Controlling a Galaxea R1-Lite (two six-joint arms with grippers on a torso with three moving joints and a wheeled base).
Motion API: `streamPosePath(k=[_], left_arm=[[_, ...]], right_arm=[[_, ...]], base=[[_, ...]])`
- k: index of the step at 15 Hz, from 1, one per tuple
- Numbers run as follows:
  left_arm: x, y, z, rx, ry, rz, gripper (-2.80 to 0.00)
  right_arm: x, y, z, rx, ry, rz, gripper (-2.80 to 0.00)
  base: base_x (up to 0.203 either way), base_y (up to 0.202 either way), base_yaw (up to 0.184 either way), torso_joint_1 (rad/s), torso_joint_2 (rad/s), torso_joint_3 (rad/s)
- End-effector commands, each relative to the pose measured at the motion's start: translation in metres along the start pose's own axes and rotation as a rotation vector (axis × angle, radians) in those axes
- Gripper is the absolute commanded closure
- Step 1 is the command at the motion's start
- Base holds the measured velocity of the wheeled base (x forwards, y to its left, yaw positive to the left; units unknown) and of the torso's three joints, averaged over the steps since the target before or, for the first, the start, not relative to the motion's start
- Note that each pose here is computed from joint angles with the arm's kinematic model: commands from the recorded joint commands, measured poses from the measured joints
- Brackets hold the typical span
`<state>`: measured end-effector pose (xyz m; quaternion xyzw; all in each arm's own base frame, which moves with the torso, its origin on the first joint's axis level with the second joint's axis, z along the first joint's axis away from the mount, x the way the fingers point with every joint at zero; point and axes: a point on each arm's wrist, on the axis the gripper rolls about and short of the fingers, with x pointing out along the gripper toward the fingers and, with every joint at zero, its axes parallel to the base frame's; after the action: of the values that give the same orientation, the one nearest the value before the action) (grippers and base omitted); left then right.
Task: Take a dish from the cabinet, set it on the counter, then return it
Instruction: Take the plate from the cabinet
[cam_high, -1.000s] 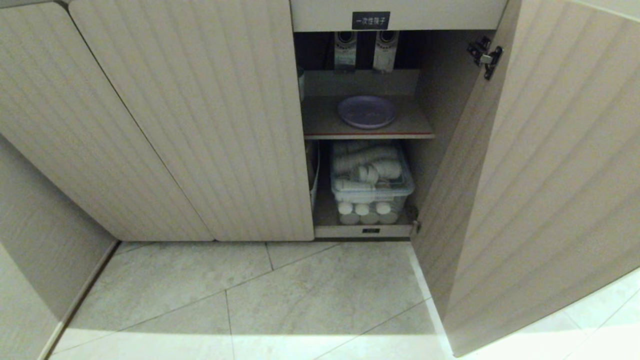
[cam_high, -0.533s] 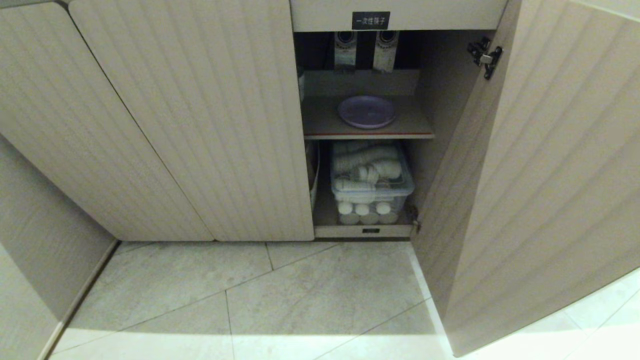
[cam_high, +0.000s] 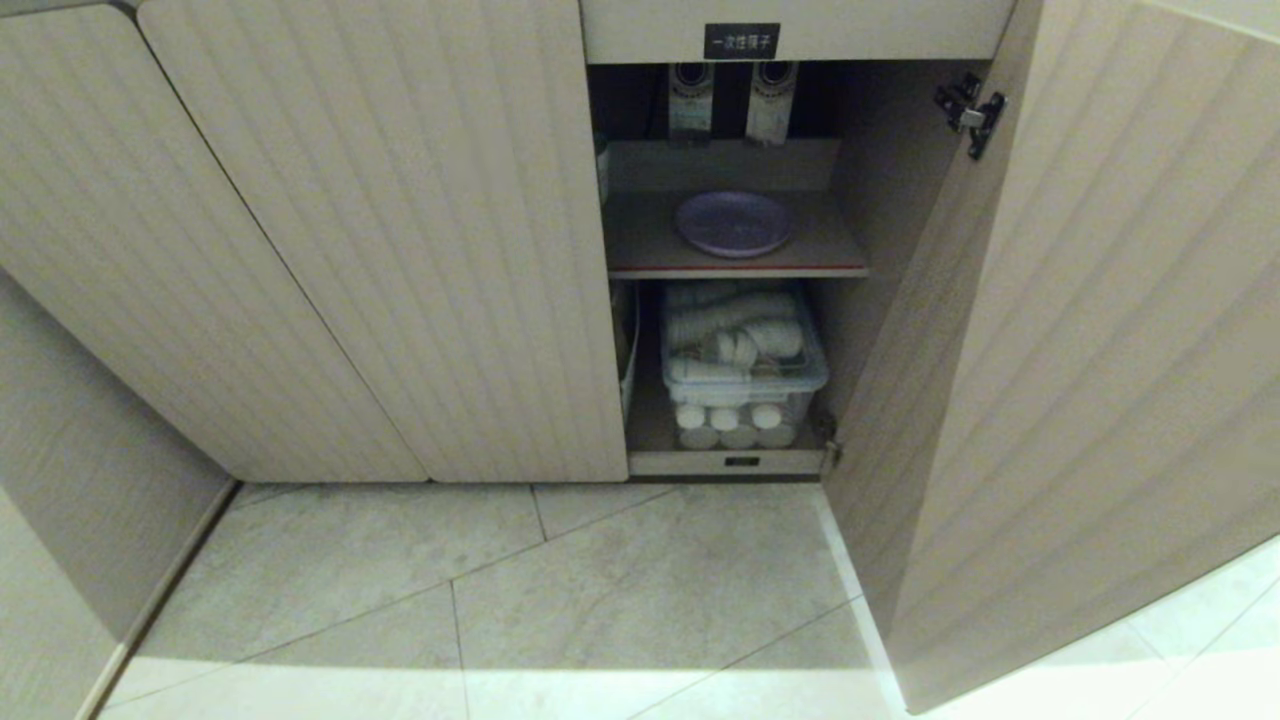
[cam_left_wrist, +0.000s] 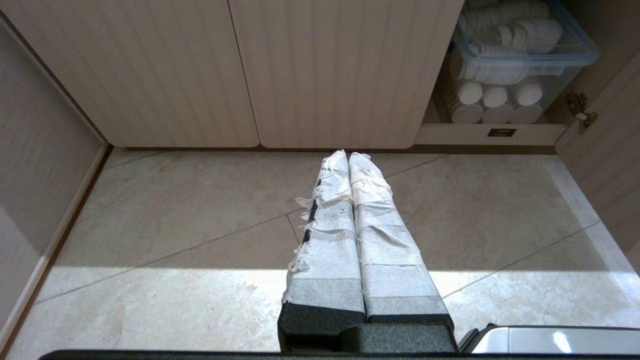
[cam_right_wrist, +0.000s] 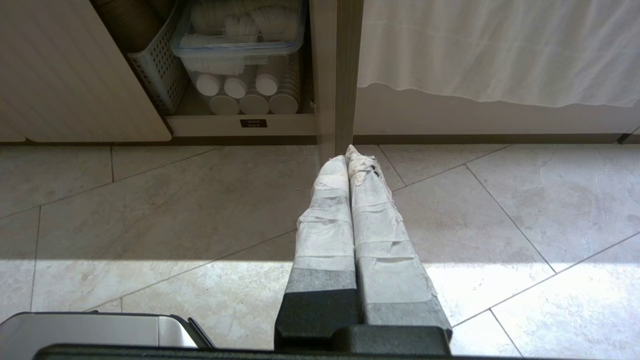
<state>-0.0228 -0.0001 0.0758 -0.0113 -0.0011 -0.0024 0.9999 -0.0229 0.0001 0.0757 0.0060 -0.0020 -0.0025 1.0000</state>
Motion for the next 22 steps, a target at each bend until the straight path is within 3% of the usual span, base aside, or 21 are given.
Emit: streamPosePath(k=[1,7,19,22], left_arm=[[0.0000,0.0000,0.0000,0.000,-0.001,0.000,0.00],[0.0000,0.0000,0.0000,0.000,-0.001,0.000,0.00],[0.0000,0.0000,0.0000,0.000,-0.001,0.002,0.00],[0.0000,0.0000,0.0000,0.000,-0.001,0.002,0.00]], right_arm=[[0.0001,0.0000,0.0001,0.000,0.001,-0.001,0.00],[0.0001,0.0000,0.0001,0.000,0.001,0.000,0.00],[0.0001,0.0000,0.0001,0.000,0.001,-0.001,0.00],[0.0001,0.0000,0.0002,0.000,0.000,-0.001,0.00]], base=[[0.000,0.000,0.000,0.000,0.00,0.000],[0.000,0.015,0.000,0.000,0.00,0.001],[0.000,0.189,-0.002,0.003,0.00,0.001],[0.000,0.064,0.002,0.000,0.00,0.002]])
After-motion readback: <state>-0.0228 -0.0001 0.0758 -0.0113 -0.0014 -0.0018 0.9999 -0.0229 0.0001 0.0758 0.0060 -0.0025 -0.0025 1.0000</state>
